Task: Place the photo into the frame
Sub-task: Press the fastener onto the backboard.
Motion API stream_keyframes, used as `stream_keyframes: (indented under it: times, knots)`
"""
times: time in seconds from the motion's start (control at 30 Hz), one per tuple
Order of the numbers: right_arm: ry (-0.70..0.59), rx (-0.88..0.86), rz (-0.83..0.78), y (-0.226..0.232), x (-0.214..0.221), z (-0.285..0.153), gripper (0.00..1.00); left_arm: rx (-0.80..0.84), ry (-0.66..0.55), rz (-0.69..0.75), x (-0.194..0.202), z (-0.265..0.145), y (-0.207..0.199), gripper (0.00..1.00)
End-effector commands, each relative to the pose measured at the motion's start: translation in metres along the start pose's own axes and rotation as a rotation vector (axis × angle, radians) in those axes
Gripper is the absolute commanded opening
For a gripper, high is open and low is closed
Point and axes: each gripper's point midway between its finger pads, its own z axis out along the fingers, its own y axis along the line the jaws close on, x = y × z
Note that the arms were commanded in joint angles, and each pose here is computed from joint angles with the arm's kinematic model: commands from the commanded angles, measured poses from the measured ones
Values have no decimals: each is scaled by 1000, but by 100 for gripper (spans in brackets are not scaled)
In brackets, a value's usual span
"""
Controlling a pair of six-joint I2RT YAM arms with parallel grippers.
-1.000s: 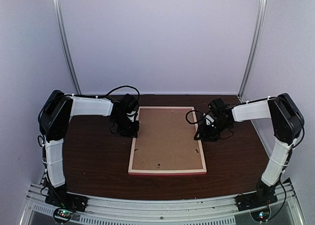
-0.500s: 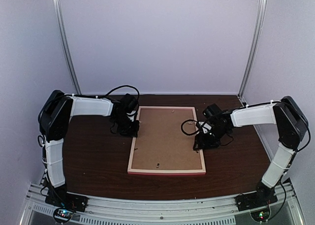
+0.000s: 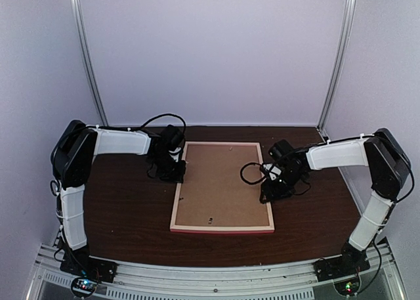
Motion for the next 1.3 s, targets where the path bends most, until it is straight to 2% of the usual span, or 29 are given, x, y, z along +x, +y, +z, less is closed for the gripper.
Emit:
stream_keyframes:
  times: [0.0,0.33,0.93,1.03,1.27]
  knots:
    - [39,72,-21,-11,9,1,54,1,7,37,2,11,0,16]
    - [55,94,-33,-14,5,7,39,2,7,37,2,11,0,16]
    - [77,19,-116,-6,-1,12,22,6,10,46,2,10,-1,16]
    - [87,5,-136,-4,0,12,22,9,11,47,2,10,-2,16]
    - [110,1,-166,-3,5,9,35,12,10,47,1,9,-2,16]
